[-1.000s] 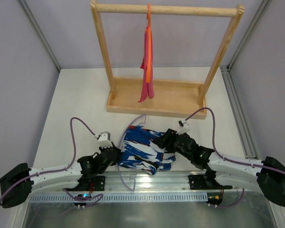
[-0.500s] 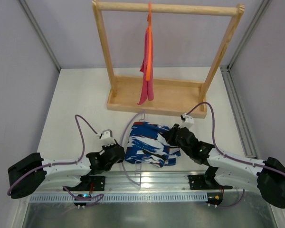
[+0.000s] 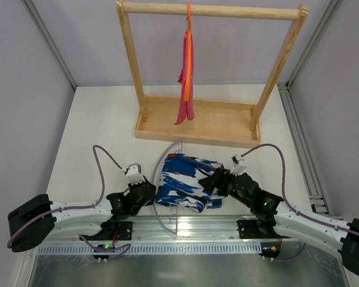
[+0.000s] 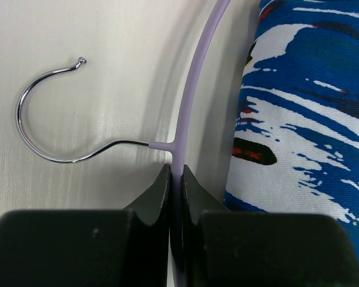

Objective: Place the trousers on the hanger
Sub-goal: Place trousers on hanger

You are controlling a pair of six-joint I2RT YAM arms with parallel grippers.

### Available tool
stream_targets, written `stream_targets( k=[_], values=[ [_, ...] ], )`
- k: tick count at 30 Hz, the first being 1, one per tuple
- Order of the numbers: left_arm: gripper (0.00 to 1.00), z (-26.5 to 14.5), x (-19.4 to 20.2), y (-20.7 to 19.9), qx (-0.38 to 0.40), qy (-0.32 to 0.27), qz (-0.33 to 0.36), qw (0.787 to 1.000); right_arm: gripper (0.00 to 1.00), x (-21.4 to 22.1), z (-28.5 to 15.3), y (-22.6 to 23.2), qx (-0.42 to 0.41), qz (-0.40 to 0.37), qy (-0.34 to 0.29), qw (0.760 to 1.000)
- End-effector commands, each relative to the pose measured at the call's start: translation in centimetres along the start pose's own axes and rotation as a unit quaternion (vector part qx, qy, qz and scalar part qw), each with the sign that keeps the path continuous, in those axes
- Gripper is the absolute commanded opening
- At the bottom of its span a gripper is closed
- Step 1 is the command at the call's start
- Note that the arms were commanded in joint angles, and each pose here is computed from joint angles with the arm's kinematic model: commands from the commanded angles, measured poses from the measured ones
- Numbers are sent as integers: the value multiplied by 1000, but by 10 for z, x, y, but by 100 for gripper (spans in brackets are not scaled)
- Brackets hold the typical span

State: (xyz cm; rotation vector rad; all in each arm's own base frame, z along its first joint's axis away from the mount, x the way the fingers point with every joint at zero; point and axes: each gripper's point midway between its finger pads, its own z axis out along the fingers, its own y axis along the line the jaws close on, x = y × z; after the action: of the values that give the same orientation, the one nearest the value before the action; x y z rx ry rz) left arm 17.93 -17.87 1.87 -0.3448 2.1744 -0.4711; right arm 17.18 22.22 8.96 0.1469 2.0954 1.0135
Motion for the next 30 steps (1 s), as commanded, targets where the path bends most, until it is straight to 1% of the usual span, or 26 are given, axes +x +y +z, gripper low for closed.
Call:
stream_targets(
  k=[1, 3, 7, 8, 10, 11, 12, 13, 14, 15, 16, 17, 18, 20, 22, 23, 24, 25, 27, 30],
  values=[
    [0, 3, 6, 11, -14, 4, 11, 1000, 80, 16, -2, 1, -10, 35, 21, 999],
    [0, 4, 6, 7, -12, 6, 10, 1000, 80, 25, -2, -3, -7, 43, 28, 999],
    [0, 6, 7, 5, -16, 10, 15, 1000, 80, 35, -3, 4, -13, 39, 29, 999],
    [0, 7, 7, 3, -15, 9, 14, 1000, 81, 41, -4, 10, -21, 35, 38, 998],
    [0, 7, 7, 2, -16, 9, 13, 1000, 76, 43, -5, 16, -29, 38, 39, 998],
    [0, 7, 7, 2, -17, 8, 15, 1000, 71, 45, -5, 17, -30, 37, 42, 998],
    [0, 7, 7, 6, -24, 8, 18, 1000, 55, 48, -6, 11, -18, 34, 48, 998],
    [1, 7, 5, 5, -27, 7, 18, 999, 36, 45, -6, 4, 1, 28, 40, 999],
    [0, 7, 4, 7, -30, 4, 18, 999, 6, 35, -7, 6, 13, 24, 27, 999],
    [0, 7, 4, 8, -33, 3, 18, 999, 4, 24, -12, 5, 24, 19, 9, 999],
    [0, 6, 3, 15, -46, -2, 25, 999, 4, 17, -19, -24, 92, -14, -6, 996],
    [0, 7, 3, 19, -53, -4, 27, 998, 4, 2, -25, -18, 97, -17, -25, 995],
    [0, 7, 4, 25, -66, -6, 22, 998, 4, -4, -33, -29, 126, -29, -30, 991],
    [0, 9, 5, 31, -80, -10, 21, 996, 4, -23, -40, -32, 152, -33, -53, 986],
    [0, 11, 9, 35, -92, -5, 17, 996, 4, -20, -44, -51, 198, -39, -44, 979],
    [0, 12, 11, 37, -100, -3, 17, 995, 4, -17, -46, -63, 226, -32, -42, 973],
    [0, 11, 11, 38, -103, -2, 20, 994, 4, -17, -45, -67, 237, -25, -45, 970],
    [0, 11, 13, 44, -115, -1, 21, 993, 4, -12, -49, -82, 271, -29, -38, 961],
    [0, 11, 13, 50, -125, -2, 21, 992, 4, -12, -50, -93, 294, -12, -51, 954],
    [0, 9, 8, 52, -130, -12, 21, 991, 4, -16, -47, -96, 292, -7, -71, 954]
  ],
)
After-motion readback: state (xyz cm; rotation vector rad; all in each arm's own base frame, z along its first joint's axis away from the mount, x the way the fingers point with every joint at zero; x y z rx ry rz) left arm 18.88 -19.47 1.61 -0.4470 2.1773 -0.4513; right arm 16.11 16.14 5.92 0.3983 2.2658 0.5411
